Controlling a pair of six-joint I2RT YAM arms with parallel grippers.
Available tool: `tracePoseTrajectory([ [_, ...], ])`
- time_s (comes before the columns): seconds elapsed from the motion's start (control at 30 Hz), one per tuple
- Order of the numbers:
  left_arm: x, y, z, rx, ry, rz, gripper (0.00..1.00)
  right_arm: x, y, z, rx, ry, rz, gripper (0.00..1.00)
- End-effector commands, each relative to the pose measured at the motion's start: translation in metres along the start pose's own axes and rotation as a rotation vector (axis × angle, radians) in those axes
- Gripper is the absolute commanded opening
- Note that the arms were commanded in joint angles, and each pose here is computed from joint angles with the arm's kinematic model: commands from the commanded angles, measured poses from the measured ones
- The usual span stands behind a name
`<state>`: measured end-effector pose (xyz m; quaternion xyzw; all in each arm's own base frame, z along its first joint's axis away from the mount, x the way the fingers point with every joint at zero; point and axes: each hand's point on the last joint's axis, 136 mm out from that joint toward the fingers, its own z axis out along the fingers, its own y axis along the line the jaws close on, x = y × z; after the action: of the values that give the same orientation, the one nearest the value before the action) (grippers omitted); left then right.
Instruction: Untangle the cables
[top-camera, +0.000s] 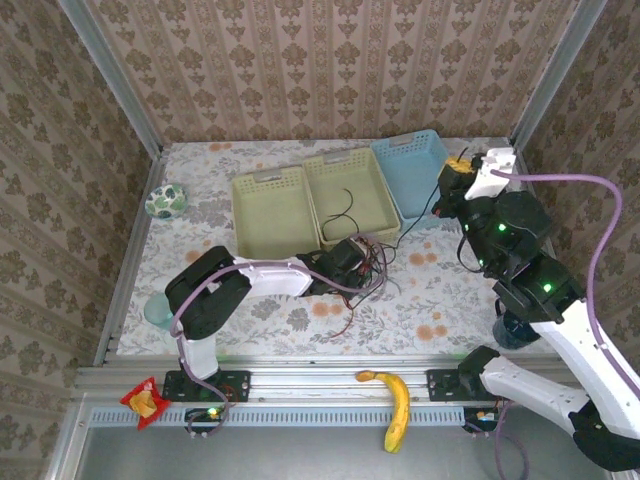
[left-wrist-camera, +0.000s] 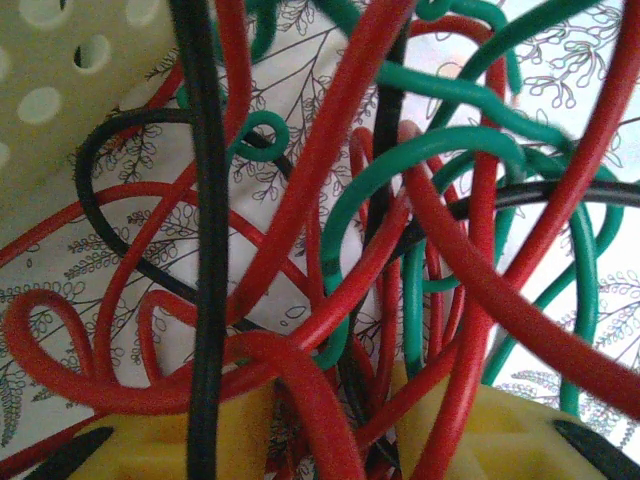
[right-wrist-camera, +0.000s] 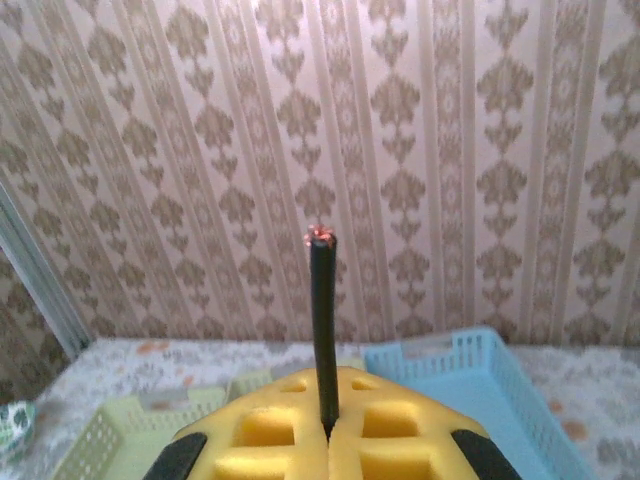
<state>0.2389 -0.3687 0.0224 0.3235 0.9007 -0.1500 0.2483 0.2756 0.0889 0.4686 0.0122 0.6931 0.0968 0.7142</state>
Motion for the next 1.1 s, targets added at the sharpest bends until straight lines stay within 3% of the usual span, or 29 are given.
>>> tracePoseTrajectory([
  [0.0,0.094,0.019,0.015,-0.068,0.3,0.02,0.38,-0.061,-0.004,-0.013,0.01,-0.187,-0.002,0.0],
  [0.53,0.111,0.022,0.015,-0.086,0.327,0.01,0.4,-0.199,-0.001,-0.048,-0.028,-0.578,-0.014,0.0],
  [1.07,0.117,0.025,0.013,-0.092,0.328,-0.002,0.73,-0.325,0.002,-0.091,-0.036,-0.87,0.014,0.0],
])
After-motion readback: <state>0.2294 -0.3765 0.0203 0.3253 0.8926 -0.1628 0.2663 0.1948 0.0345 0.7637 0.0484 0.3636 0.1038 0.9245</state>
